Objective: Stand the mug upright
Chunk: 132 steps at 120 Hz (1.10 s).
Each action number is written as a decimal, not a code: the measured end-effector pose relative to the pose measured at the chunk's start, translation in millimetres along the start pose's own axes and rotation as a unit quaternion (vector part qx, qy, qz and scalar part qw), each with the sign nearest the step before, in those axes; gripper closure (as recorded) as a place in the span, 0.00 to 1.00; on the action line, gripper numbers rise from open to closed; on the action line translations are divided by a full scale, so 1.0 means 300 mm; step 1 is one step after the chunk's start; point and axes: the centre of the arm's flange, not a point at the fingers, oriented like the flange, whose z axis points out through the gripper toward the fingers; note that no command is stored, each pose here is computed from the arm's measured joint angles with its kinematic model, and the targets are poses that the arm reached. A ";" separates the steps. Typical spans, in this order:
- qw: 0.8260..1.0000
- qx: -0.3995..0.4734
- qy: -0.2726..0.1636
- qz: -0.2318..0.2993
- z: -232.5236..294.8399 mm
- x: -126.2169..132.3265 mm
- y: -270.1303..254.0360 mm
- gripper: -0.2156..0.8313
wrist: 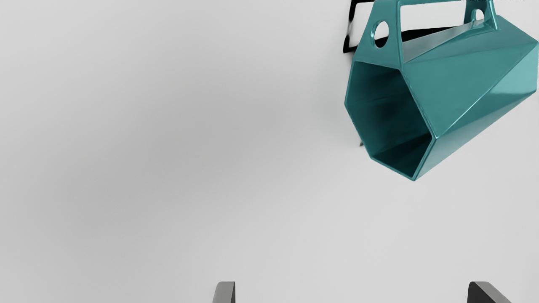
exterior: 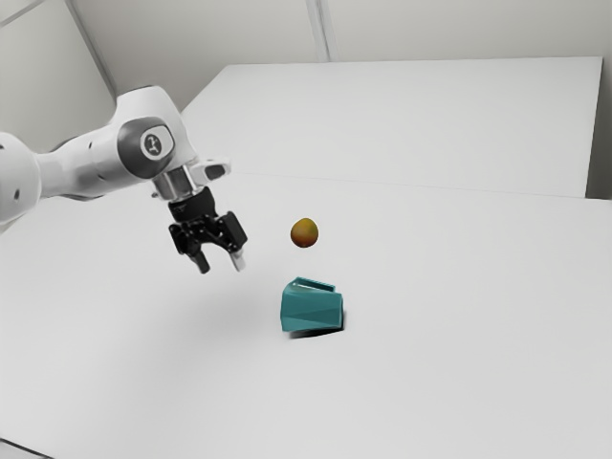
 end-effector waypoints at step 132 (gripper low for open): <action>0.975 -0.138 0.130 -0.112 0.338 0.001 0.069 0.21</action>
